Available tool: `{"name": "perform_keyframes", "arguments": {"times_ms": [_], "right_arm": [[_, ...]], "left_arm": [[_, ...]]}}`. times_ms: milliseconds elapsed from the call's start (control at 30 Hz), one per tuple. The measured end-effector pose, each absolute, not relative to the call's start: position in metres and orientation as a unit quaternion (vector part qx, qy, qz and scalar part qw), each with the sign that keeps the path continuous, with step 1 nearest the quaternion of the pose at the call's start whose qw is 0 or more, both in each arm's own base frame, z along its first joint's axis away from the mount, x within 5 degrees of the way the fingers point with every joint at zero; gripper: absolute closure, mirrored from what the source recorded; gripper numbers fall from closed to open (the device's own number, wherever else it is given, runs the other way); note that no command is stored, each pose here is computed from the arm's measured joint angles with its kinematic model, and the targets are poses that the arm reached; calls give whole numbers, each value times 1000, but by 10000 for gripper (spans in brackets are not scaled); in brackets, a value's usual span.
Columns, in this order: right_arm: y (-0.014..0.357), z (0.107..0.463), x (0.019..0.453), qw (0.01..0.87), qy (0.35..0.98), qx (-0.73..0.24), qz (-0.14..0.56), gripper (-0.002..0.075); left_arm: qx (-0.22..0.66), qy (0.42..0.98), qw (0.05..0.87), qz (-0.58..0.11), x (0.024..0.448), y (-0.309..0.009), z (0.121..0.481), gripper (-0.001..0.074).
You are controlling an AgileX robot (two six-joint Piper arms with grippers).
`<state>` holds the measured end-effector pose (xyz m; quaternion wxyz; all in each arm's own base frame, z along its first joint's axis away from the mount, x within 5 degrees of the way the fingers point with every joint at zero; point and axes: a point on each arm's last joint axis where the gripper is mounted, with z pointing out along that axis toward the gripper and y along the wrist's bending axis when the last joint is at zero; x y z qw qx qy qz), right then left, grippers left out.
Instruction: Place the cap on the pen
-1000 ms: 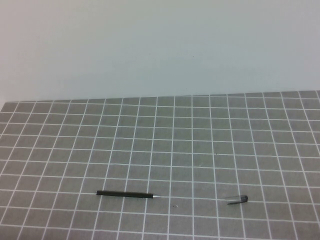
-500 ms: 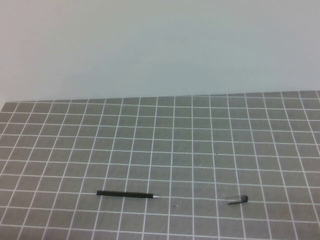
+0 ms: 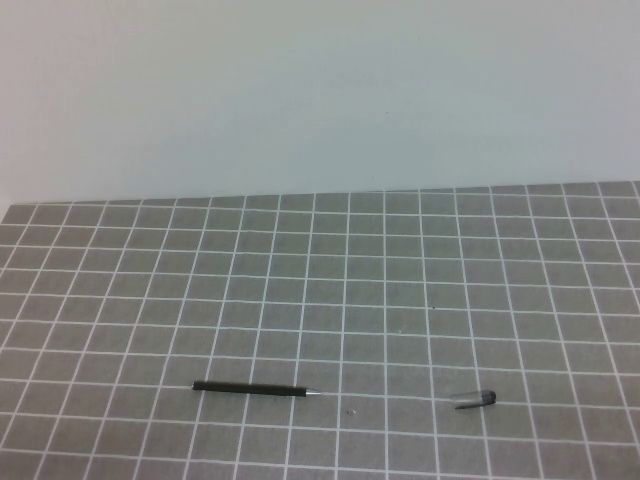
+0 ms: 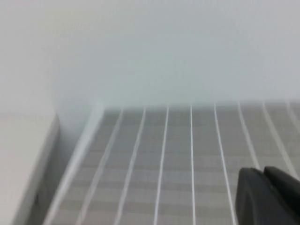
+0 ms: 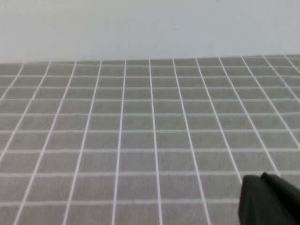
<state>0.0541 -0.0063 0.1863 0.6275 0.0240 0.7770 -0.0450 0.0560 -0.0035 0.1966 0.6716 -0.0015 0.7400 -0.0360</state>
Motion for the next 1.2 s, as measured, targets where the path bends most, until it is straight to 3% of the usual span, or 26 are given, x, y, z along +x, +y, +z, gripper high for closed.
{"name": "perform_keyframes", "arguments": {"times_ms": [267, 400, 567, 1200], "right_arm": [[-5, 209, 56, 722, 691, 15, -44, 727], [-4, 223, 55, 771, 635, 10, -43, 727], [-3, 230, 53, 797, 602, 7, -43, 727], [-3, 233, 52, 806, 591, 10, -39, 727]], "left_arm": [[-14, 577, 816, -29, 51, 0, 236, 739], [-18, 529, 848, -27, 47, 1, 246, 739], [-19, 512, 858, -27, 46, 2, 249, 739], [-23, 508, 860, -34, 45, 2, 249, 739]]}}
